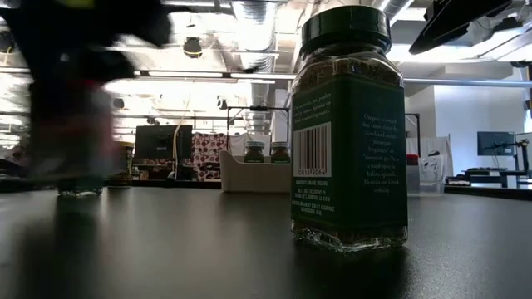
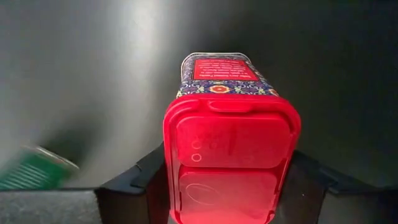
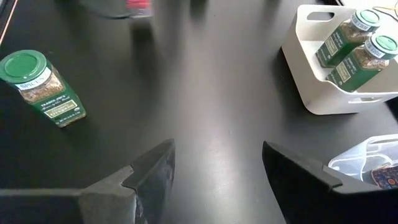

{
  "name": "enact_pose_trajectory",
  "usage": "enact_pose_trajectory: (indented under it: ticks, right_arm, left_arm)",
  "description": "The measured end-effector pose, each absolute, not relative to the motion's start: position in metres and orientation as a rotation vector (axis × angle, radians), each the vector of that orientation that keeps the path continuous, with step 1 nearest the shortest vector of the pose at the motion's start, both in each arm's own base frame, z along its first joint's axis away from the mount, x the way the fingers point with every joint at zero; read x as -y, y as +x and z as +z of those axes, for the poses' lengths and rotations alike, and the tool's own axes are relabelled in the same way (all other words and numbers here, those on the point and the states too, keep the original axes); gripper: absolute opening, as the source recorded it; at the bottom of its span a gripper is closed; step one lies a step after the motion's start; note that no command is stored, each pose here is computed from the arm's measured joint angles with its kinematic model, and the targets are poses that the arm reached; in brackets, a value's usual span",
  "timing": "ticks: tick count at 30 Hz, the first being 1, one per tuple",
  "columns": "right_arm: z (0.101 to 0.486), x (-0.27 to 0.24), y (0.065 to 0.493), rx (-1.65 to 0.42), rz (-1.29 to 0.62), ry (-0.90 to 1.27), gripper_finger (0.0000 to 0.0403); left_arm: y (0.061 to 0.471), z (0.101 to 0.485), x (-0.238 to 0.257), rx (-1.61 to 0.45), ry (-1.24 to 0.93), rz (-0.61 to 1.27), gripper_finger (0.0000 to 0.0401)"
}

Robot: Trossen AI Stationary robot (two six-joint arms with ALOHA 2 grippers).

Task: Sort spices by type
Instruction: Put the red seasoning can into the transparent bin

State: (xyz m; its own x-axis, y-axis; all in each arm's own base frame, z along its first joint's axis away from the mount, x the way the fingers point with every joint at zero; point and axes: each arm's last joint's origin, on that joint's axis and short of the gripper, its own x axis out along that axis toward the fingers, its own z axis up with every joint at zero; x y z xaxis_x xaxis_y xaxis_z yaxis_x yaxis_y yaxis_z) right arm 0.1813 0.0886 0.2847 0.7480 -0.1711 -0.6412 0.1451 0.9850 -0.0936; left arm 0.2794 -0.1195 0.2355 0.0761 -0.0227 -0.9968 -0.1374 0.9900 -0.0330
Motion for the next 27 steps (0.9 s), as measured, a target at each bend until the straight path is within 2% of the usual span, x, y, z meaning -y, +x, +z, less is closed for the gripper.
enact_pose_trajectory:
  ticks: [6, 11, 18, 27]
  right_arm:
    - [0.285, -0.087, 0.182, -0.705, -0.183, -0.032, 0.0271]
    - [0.285, -0.083, 0.184, -0.698, -0.228, 0.041, 0.0271]
    - [0.284, -0.071, 0.189, -0.693, -0.31, 0.115, 0.0271]
    - [0.284, -0.056, 0.194, -0.685, -0.393, 0.161, 0.0271]
  left_arm:
    - [0.318, 0.267, 0.049, -1.317, -0.12, 0.128, 0.0207]
    - [0.333, 0.287, -0.003, -1.217, -0.071, 0.139, 0.0207]
    - [0.376, 0.293, -0.046, -1.232, 0.014, 0.12, 0.0207]
    - [0.434, 0.271, -0.065, -1.35, 0.005, 0.111, 0.0207]
